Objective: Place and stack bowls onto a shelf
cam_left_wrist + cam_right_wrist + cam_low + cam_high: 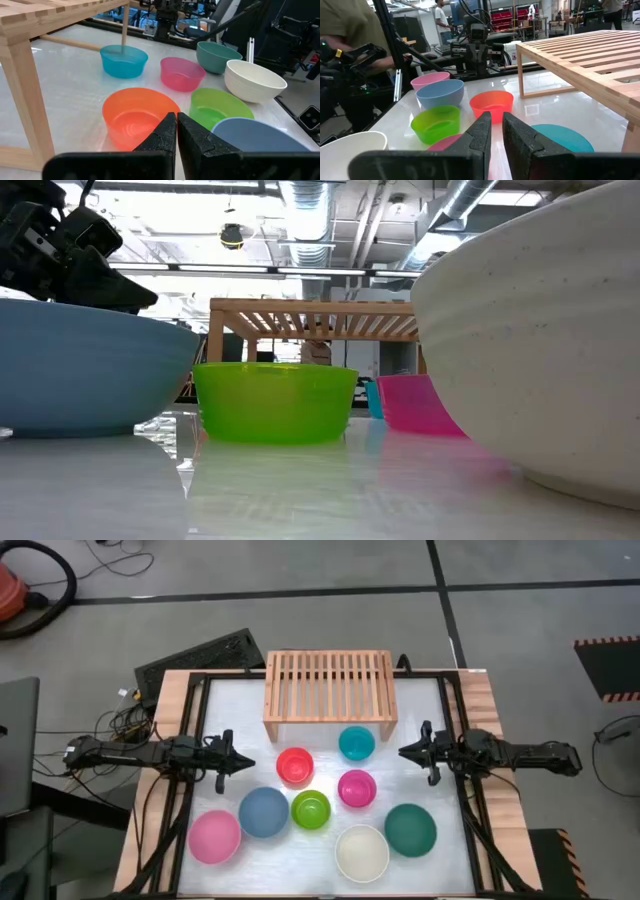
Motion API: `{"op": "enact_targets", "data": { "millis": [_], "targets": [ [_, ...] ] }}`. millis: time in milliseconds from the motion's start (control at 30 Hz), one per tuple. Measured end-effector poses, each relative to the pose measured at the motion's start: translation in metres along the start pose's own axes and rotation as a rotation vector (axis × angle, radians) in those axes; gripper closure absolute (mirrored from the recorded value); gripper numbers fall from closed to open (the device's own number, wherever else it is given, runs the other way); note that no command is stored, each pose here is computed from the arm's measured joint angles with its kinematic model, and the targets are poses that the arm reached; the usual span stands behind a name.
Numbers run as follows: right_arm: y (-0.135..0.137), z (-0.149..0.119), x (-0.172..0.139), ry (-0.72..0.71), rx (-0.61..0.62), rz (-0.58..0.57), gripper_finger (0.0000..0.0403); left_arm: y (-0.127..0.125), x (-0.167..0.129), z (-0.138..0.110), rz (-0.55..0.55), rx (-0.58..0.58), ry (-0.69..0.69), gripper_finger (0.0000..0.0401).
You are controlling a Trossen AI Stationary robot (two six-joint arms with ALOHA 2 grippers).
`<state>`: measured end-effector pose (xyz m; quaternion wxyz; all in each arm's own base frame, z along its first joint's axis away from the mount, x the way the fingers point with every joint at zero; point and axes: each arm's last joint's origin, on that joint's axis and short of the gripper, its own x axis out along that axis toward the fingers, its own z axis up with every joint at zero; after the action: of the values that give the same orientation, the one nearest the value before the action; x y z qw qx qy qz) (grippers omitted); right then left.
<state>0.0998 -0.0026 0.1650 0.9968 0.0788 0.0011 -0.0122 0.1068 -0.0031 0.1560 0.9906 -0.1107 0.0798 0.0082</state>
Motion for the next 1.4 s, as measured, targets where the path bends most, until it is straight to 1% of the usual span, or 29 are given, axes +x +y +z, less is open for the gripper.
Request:
{"op": "enact_targets", "data": {
  "millis": [933, 1067, 1133, 1267, 1400],
  "targets": [
    [0.0, 0.0001, 0.0, 0.0, 0.0, 0.0, 0.0327, 0.0, 0.0, 0.0001, 0.0, 0.0, -0.001, 0.0401],
    [0.0, 0.0, 0.0, 0.0, 0.0, 0.0, 0.0327, 0.0001, 0.0, 0.0, 0.001, 0.021, 0.0, 0.0401],
    [0.0, 0.0, 0.0, 0.0, 0.0, 0.0, 0.0327, -0.0001, 0.0, -0.0001, -0.005, -0.002, 0.002, 0.0401],
    [0.0, 0.0001, 0.0, 0.0, 0.0, 0.0, 0.0327, 0.0003, 0.0, 0.0001, 0.009, -0.172, -0.003, 0.0401],
    [0.0, 0.0, 0.0, 0.0, 0.0, 0.0, 0.0327, 0.0018, -0.0001, 0.0025, 0.068, -0.185, -0.044, 0.0401]
  ]
}}
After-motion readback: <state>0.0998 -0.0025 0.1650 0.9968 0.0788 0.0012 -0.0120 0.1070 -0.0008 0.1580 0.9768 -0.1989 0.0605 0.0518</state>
